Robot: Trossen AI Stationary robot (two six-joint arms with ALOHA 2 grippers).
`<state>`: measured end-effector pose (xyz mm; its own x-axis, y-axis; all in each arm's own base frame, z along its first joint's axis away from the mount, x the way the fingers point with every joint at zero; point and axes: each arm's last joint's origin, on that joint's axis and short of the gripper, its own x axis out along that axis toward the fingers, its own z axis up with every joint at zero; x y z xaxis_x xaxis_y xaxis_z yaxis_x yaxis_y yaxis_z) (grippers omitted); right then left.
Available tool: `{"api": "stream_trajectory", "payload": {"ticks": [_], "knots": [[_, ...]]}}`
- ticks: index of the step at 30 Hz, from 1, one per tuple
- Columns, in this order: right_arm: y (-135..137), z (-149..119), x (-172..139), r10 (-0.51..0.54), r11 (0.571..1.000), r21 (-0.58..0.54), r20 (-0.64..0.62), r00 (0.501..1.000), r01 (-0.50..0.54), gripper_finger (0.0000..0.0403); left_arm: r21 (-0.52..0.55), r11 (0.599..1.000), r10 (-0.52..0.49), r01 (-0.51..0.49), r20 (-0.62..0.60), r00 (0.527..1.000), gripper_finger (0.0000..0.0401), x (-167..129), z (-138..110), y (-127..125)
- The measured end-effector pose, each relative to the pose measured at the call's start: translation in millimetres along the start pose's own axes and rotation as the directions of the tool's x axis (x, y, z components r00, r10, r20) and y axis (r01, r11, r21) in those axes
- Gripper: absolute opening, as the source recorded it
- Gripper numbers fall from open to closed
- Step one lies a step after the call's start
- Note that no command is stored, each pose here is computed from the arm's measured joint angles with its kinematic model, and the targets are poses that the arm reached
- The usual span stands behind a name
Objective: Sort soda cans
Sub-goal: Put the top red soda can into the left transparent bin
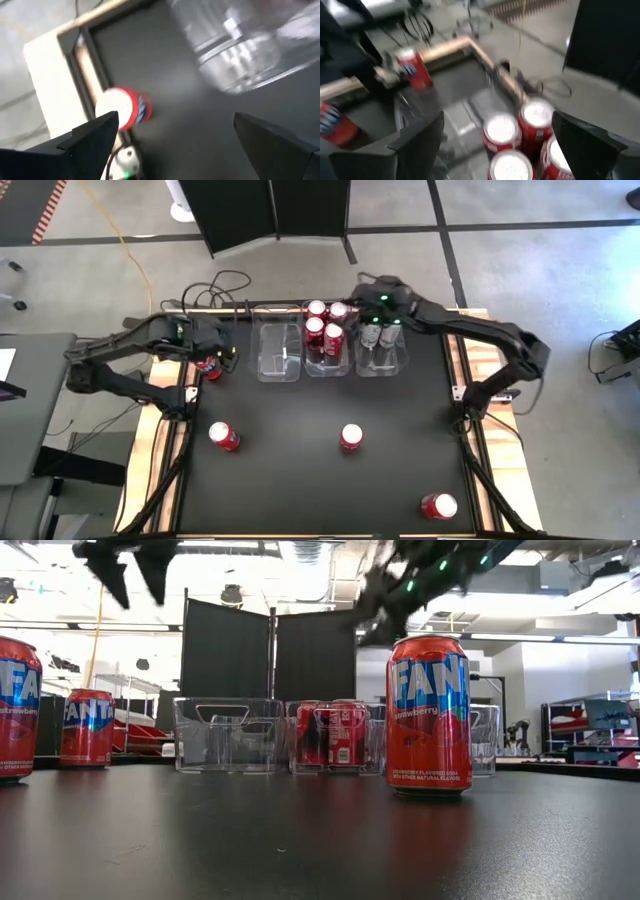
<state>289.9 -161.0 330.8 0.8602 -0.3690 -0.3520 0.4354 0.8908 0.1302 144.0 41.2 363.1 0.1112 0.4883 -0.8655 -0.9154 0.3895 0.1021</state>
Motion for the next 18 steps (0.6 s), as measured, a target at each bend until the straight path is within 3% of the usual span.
{"api": "stream_trajectory", "payload": {"ticks": [6, 12, 18], "knots": [[6, 20, -36, 0.007, 1.000, 0.023, 0.102, 0.995, -0.010, 0.0383, -0.116, 0.985, 0.115, -0.131, -0.136, 0.984, 0.0390, 49, -14, 8], [13, 24, -48, 0.028, 0.998, 0.056, 0.118, 0.993, -0.035, 0.0383, -0.249, 0.937, 0.190, -0.246, -0.228, 0.955, 0.0390, 89, -13, 26], [25, 17, -49, 0.059, 0.997, 0.056, 0.049, 0.997, -0.062, 0.0383, -0.318, 0.918, 0.161, -0.236, -0.243, 0.956, 0.0390, 111, -1, 45]]}}
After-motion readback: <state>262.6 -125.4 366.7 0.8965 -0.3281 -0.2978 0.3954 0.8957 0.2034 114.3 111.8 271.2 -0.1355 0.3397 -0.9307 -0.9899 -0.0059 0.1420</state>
